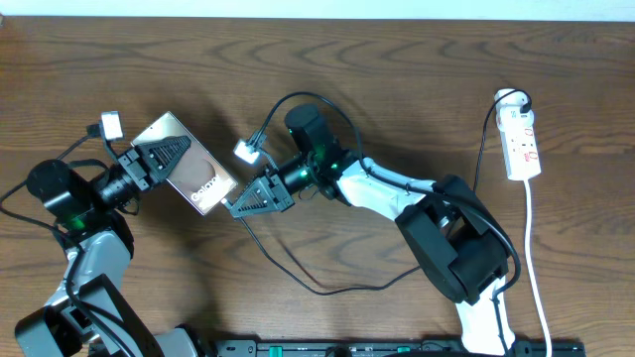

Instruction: Plug charger to phone and switch on socket

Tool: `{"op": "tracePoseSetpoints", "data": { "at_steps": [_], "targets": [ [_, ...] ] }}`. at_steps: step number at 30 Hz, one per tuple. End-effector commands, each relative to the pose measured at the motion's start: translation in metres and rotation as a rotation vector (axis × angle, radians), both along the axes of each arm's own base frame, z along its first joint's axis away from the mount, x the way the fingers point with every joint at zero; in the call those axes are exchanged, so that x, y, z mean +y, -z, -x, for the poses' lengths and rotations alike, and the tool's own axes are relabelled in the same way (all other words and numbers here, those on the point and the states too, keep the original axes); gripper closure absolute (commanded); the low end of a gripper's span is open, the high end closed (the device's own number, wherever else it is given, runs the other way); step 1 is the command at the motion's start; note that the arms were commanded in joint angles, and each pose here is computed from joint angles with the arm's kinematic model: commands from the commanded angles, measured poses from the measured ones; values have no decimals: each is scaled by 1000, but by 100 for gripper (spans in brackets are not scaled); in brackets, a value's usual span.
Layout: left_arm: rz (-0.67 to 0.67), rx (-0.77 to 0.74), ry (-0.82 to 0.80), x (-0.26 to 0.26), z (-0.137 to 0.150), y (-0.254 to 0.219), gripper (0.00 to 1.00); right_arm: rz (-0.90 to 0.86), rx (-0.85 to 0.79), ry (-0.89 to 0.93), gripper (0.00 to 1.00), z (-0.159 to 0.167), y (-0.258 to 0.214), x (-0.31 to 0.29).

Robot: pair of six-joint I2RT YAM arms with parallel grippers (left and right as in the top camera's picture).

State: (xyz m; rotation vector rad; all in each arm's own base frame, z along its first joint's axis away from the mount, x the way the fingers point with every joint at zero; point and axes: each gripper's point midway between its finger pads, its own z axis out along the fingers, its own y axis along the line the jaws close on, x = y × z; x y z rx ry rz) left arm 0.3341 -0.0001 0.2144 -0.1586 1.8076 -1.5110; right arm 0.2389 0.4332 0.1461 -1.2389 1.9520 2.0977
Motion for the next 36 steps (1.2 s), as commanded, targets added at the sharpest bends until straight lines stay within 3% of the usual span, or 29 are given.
{"op": "tracePoseSetpoints", "data": {
  "at_steps": [1, 36],
  "targets": [
    [4, -4, 75, -10, 12, 2, 93, 4, -9, 10, 99, 0, -2, 6],
    [-49, -85, 34, -3, 1, -14, 92, 13, 3, -1, 99, 3, 1, 4]
  ]
}}
